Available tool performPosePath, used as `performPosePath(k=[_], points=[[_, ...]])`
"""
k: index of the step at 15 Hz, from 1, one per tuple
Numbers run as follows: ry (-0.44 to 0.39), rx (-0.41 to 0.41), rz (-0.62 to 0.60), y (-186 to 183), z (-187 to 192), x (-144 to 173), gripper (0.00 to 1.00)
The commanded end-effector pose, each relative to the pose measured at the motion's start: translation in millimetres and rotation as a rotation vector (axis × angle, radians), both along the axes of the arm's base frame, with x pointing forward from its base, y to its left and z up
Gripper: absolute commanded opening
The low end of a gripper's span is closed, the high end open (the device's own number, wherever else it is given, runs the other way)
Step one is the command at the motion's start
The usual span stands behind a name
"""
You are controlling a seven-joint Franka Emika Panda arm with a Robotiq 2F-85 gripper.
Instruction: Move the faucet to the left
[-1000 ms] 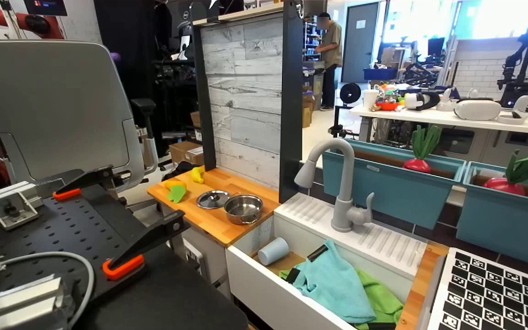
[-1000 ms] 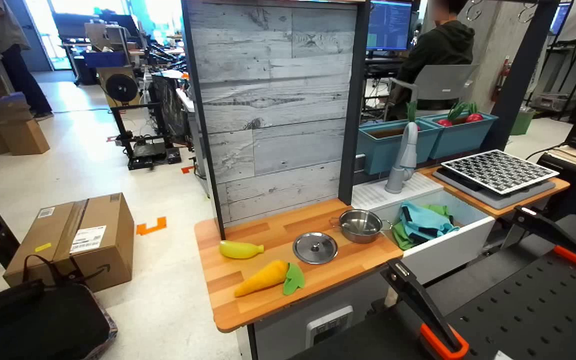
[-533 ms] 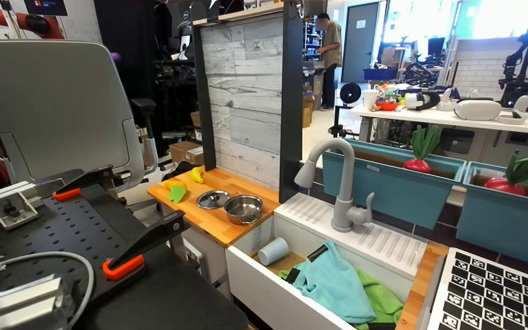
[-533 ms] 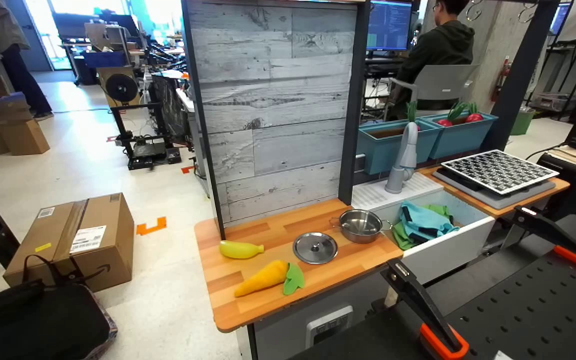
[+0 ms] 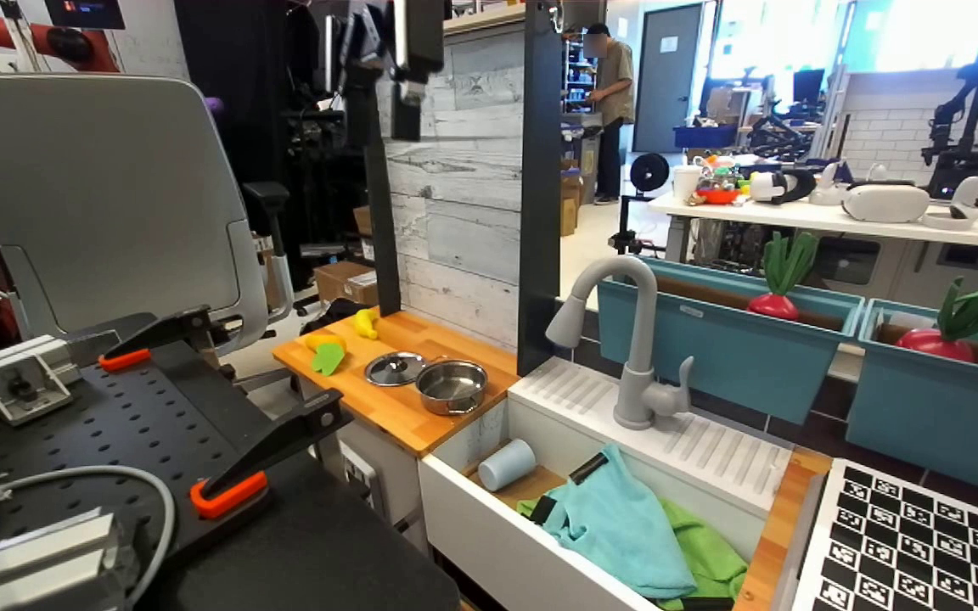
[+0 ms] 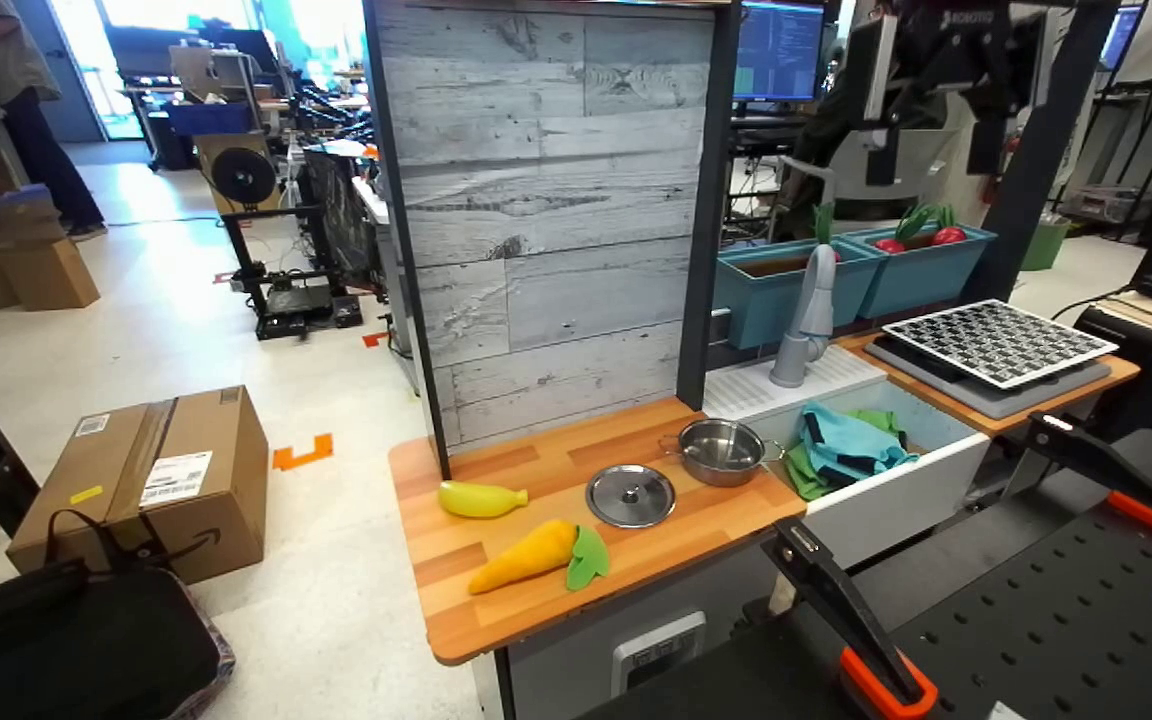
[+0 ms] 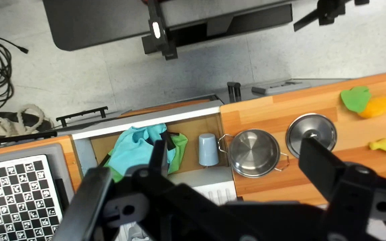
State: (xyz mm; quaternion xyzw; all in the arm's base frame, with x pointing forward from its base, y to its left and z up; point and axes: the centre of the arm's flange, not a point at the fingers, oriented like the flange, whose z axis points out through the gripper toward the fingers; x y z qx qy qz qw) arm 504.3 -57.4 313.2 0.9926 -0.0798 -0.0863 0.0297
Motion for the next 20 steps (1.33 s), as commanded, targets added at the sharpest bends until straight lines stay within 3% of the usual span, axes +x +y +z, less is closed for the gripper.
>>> performPosePath(k=[1, 5, 11, 20], points=[[-0.07, 0.062, -0.052, -27.4, -36.9, 36.4, 1.0], [-0.156, 0.089, -0.133, -51.0, -66.8, 65.2, 1.0], [-0.181, 0.096, -0.273, -84.1, -100.7, 105.5, 1.0], [-0.166, 0.069, -0.404, -117.4, -140.6, 131.1, 1.0]])
